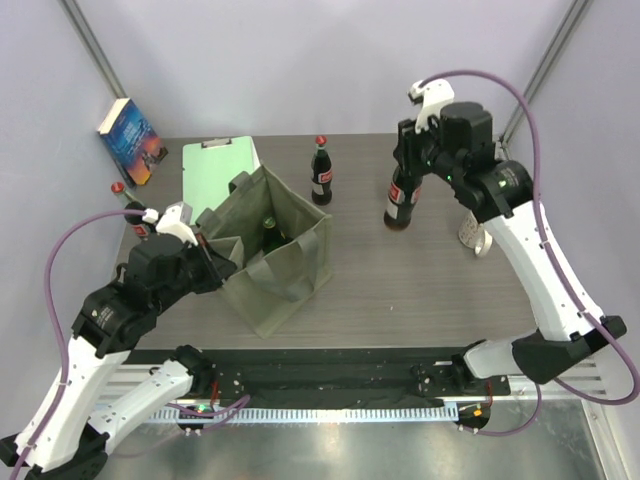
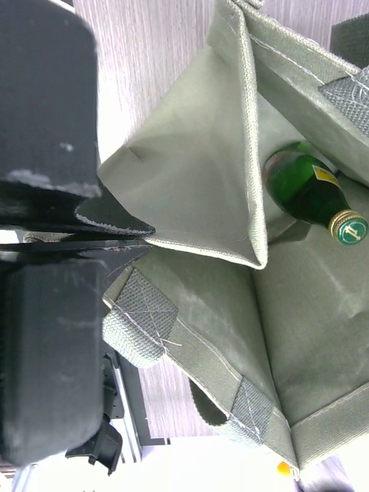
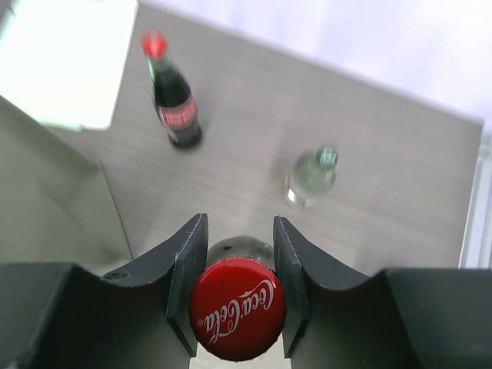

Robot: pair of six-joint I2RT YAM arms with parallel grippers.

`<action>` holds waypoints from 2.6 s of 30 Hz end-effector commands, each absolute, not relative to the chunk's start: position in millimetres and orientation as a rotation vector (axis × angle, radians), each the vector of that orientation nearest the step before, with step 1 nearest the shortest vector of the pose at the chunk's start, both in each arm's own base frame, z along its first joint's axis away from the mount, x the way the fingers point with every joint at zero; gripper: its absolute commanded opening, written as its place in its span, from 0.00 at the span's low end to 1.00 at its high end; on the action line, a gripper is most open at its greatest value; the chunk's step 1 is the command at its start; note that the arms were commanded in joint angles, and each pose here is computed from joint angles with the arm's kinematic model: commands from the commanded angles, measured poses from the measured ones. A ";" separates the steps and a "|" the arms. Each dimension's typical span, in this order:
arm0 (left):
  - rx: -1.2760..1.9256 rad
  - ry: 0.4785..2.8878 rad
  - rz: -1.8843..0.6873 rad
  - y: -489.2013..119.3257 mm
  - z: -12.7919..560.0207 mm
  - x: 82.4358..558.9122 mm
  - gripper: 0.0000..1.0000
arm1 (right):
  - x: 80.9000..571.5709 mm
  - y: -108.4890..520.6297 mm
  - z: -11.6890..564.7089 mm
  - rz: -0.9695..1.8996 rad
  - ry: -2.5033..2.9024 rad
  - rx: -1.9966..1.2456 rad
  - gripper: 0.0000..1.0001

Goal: Place the beverage into the canvas bag

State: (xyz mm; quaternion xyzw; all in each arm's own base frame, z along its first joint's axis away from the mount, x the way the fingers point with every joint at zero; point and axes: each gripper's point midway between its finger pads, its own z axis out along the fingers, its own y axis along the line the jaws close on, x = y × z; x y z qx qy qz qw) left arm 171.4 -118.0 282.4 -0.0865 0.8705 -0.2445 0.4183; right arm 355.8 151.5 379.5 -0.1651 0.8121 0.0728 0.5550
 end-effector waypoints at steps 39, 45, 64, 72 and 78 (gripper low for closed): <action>-0.212 2.172 -0.690 -136.6 281.2 182.4 0.00 | 251.8 307.0 704.8 0.984 0.827 -0.514 0.01; -0.211 2.156 -0.701 -135.5 286.8 180.1 0.00 | 252.6 333.2 672.3 1.018 0.885 -0.556 0.01; -0.219 2.153 -0.707 -132.3 291.6 175.0 0.00 | 268.0 338.1 592.3 0.872 1.046 -0.657 0.01; -0.223 2.150 -0.702 -130.2 294.3 173.8 0.00 | 275.9 339.2 548.2 0.763 1.080 -0.748 0.01; -0.223 2.156 -0.699 -129.3 292.1 172.4 0.00 | 281.6 351.5 515.9 0.759 1.117 -0.812 0.01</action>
